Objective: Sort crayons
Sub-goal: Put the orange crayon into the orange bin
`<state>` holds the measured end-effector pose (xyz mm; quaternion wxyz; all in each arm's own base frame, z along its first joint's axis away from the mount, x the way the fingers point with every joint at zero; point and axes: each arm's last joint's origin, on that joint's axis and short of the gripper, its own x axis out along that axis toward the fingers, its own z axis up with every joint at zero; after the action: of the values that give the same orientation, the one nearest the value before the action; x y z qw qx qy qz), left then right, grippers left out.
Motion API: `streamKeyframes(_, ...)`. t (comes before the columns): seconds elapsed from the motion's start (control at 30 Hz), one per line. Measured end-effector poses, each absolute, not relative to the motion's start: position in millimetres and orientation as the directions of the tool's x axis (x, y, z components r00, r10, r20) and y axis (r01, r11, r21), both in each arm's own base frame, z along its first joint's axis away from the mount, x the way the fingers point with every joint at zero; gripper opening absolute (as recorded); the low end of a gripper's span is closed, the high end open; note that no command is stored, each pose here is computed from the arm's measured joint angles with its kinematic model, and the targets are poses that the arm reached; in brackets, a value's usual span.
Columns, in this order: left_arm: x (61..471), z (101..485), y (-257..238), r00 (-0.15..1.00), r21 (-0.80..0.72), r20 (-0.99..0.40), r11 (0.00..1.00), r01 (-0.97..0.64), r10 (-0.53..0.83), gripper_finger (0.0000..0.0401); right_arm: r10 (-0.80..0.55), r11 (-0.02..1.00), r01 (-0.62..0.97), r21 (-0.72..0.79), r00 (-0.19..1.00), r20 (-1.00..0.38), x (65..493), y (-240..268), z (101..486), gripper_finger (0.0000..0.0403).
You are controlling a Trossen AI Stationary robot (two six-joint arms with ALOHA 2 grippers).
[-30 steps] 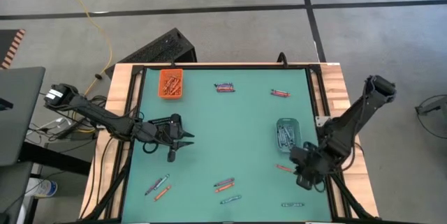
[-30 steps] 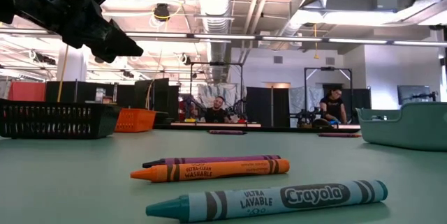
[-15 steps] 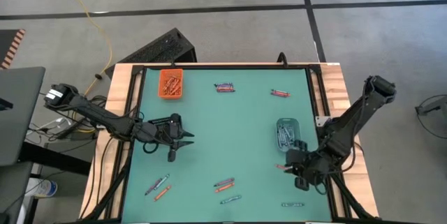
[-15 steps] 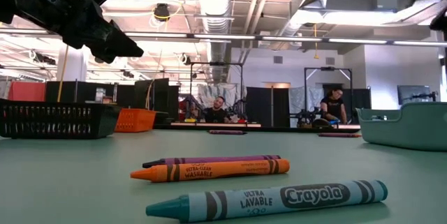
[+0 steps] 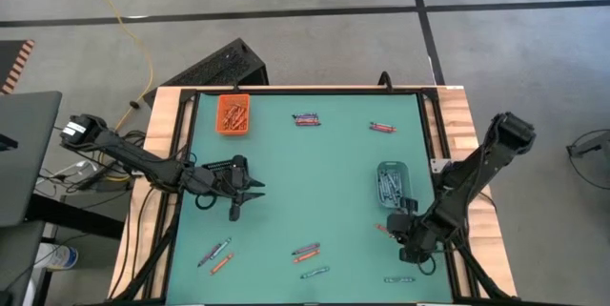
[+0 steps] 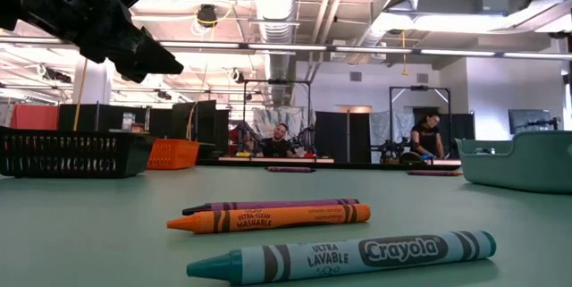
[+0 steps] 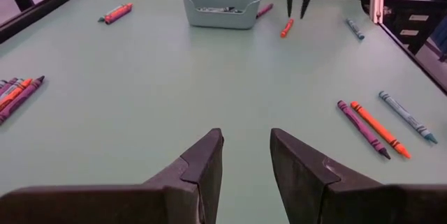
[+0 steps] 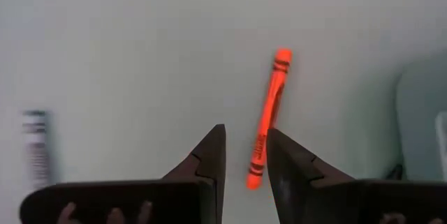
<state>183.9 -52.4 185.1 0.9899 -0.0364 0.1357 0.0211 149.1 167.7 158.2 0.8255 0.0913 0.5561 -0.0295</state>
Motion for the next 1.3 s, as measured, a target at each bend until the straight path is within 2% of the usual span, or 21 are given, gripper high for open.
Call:
streamKeyframes(0.17, 184.3, 186.5, -52.6, 0.966, -0.075, -0.256, 0.996, -0.051, 0.031, 0.0110, -0.010, 0.987, 0.155, 0.043, 0.327, -0.945, 151.2, 170.0, 141.3, 0.0097)
streamKeyframes(0.43, 184.3, 186.7, -51.9, 0.966, -0.069, -0.253, 0.995, -0.074, 0.054, 0.0110, -0.036, 0.989, 0.147, 0.005, 0.273, -0.961, 153.0, 169.6, 133.2, 0.0094)
streamKeyframes(0.53, 184.3, 186.7, -51.9, 0.966, -0.070, -0.253, 0.995, -0.075, 0.055, 0.0110, -0.037, 0.990, 0.140, -0.001, 0.254, -0.966, 152.5, 168.3, 132.7, 0.0075)
streamKeyframes(0.73, 184.3, 186.6, -51.9, 0.966, -0.072, -0.254, 0.995, -0.076, 0.055, 0.0110, -0.033, 0.994, 0.111, -0.005, 0.247, -0.969, 153.1, 165.9, 134.1, 0.0012)
streamKeyframes(0.9, 184.3, 186.6, -51.8, 0.965, -0.071, -0.254, 0.995, -0.076, 0.056, 0.0110, 0.016, 0.995, 0.086, 0.042, 0.286, -0.958, 158.9, 161.6, 145.0, 0.0007)
streamKeyframes(1.0, 184.3, 186.6, -51.9, 0.965, -0.069, -0.254, 0.995, -0.076, 0.056, 0.0110, 0.070, 0.992, 0.069, 0.102, 0.363, -0.929, 167.7, 161.7, 164.6, 0.0003)
streamKeyframes(1.1, 184.3, 186.6, -51.5, 0.965, -0.047, -0.253, 0.996, -0.082, 0.067, 0.0110, 0.084, 0.996, -0.014, 0.090, 0.528, -0.845, 180.5, 161.7, 182.0, 0.0003)
streamKeyframes(1.2, 185.1, 187.6, -50.6, 0.966, -0.041, -0.235, 0.992, -0.121, 0.109, 0.0110, 0.137, 0.987, -0.155, 0.030, 0.745, -0.653, 205.5, 163.0, 204.7, 0.0003)
streamKeyframes(1.3, 190.8, 189.3, -51.2, 0.972, -0.062, -0.179, 0.984, -0.166, 0.152, 0.0110, 0.216, 0.946, -0.297, -0.131, 0.878, -0.428, 231.5, 162.6, 224.6, 0.0003)
